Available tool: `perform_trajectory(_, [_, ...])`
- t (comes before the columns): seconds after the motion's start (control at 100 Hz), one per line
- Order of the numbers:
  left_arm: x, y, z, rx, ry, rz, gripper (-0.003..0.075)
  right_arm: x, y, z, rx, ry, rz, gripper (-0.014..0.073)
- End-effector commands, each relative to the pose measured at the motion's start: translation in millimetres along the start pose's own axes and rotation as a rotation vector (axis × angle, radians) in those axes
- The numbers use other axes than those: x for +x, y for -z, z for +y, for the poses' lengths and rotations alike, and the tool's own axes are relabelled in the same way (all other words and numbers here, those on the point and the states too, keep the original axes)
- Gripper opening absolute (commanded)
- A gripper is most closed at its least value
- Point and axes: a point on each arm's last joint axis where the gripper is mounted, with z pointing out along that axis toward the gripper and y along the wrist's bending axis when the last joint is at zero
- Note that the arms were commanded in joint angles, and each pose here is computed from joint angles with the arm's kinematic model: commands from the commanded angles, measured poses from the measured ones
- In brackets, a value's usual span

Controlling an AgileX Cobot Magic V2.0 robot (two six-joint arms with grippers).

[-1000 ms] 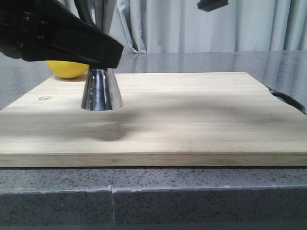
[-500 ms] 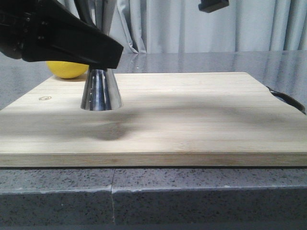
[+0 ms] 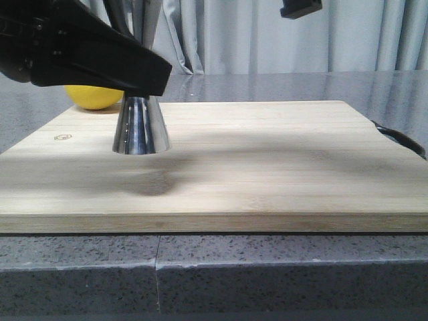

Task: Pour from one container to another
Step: 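Tilt the beaker with the right gripper, pouring liquid into the jigger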

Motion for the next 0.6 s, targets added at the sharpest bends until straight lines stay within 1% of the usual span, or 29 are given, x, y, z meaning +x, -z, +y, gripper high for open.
perform_trajectory(0.0, [-21.4, 3.4, -6.7, 0.022, -0.017, -0.096, -0.0019, -2.5, 13.5, -21.5, 0.081, 0.022, 0.019, 0.0225])
perform_trajectory(0.59, [-21.4, 3.4, -6.7, 0.022, -0.017, -0.096, -0.0019, -0.9, 13.6, -21.3, 0.079, 0.039, 0.037, 0.0225])
